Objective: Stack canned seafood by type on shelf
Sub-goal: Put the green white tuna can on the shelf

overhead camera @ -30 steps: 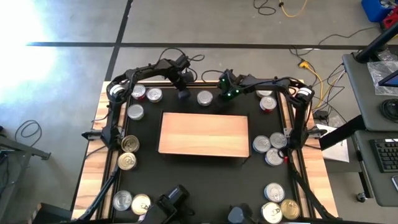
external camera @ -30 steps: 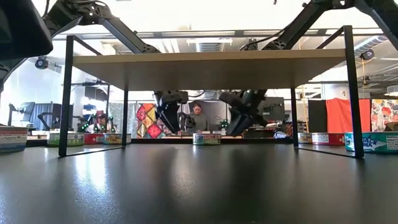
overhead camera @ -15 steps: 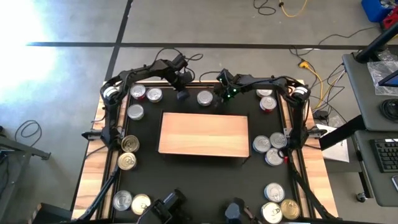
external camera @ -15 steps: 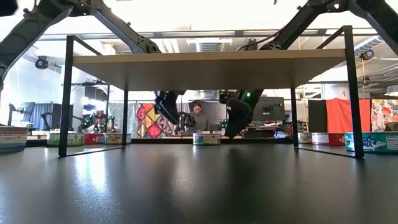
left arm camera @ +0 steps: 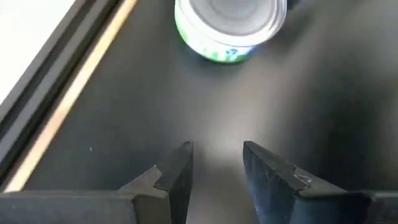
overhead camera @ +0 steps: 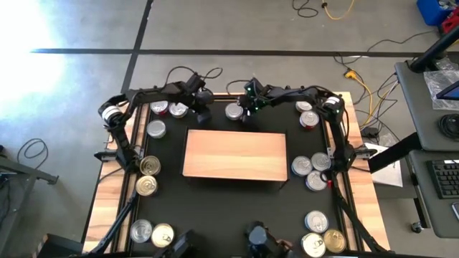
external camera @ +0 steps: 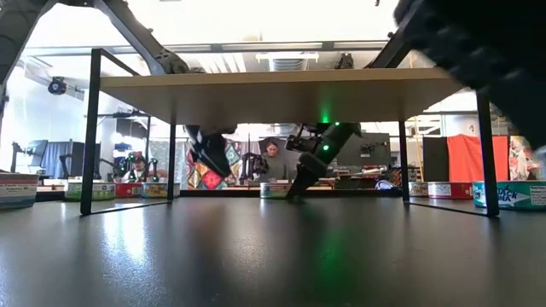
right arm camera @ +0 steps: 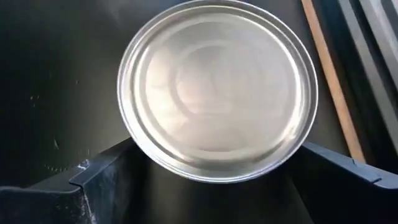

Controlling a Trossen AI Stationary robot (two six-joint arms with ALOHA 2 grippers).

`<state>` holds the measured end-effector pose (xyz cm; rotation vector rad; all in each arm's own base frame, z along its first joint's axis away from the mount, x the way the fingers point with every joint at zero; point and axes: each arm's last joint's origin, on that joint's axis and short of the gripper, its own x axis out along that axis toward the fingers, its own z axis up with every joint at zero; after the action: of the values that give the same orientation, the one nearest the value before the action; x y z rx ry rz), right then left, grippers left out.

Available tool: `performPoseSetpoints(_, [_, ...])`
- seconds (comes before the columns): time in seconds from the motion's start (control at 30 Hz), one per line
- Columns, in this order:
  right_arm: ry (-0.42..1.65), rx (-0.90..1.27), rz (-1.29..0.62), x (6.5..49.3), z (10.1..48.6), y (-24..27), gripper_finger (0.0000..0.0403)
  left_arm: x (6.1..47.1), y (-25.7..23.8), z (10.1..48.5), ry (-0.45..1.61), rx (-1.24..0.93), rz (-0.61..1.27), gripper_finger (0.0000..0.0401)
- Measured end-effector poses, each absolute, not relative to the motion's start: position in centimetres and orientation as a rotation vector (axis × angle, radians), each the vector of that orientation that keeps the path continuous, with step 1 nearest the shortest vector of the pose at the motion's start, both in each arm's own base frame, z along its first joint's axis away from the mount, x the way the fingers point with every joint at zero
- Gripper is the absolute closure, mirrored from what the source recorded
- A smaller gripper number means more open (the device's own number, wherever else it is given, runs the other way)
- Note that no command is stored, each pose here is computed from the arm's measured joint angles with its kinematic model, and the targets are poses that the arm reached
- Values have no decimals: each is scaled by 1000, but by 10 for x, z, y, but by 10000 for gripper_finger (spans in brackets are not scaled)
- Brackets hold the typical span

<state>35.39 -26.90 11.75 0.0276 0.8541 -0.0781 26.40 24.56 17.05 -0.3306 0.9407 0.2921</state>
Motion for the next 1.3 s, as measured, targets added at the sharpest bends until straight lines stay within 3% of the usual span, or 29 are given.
performPoseSetpoints(0.37, [794,-3,-42,376,119,-268,31,290,272,133,966,-364,294,276])
performPoseSetpoints(0.8, [730,11,-76,385,141,-257,31,297,279,134,997,-288,270,276])
performPoseSetpoints(1.3, [793,10,-45,383,126,-253,31,301,272,134,995,-237,206,276])
